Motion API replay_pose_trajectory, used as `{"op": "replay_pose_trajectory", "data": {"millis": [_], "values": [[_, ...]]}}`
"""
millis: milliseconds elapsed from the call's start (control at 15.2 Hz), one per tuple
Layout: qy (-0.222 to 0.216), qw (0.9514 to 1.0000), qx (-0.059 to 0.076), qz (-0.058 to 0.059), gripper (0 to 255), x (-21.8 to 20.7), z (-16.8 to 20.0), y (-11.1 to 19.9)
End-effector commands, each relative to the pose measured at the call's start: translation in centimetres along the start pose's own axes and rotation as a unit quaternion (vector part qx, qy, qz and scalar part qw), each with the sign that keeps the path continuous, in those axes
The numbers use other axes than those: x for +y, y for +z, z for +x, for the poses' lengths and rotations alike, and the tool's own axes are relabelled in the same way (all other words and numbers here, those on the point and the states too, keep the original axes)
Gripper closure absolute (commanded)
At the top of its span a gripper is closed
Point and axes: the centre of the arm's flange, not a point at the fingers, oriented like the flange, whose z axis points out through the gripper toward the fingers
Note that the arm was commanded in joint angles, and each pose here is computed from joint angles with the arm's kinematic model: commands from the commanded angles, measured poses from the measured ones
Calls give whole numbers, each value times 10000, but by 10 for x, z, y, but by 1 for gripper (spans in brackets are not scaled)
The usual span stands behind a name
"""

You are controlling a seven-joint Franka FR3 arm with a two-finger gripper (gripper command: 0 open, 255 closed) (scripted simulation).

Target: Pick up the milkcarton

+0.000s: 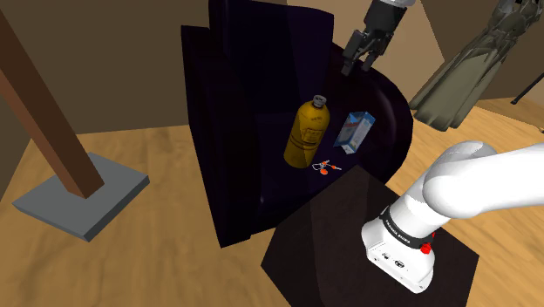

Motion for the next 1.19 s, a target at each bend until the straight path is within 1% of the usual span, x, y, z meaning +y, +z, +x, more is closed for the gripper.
{"op": "replay_pose_trajectory", "data": {"millis": [0,132,264,396,528,660,792,924,1122], "values": [[0,10000,0,0,0,0,0,0],[-395,9992,-17,16,0,19,-7,17],[-789,9969,-35,32,0,39,-13,34],[-1182,9930,-52,48,0,59,-18,51],[-1573,9875,-69,63,0,79,-20,68],[-1961,9805,-86,79,0,99,-22,85],[-2347,9720,-103,94,0,119,-22,102],[-2729,9619,-120,110,0,139,-20,120],[-3293,9440,-145,133,0,169,-14,146]]}}
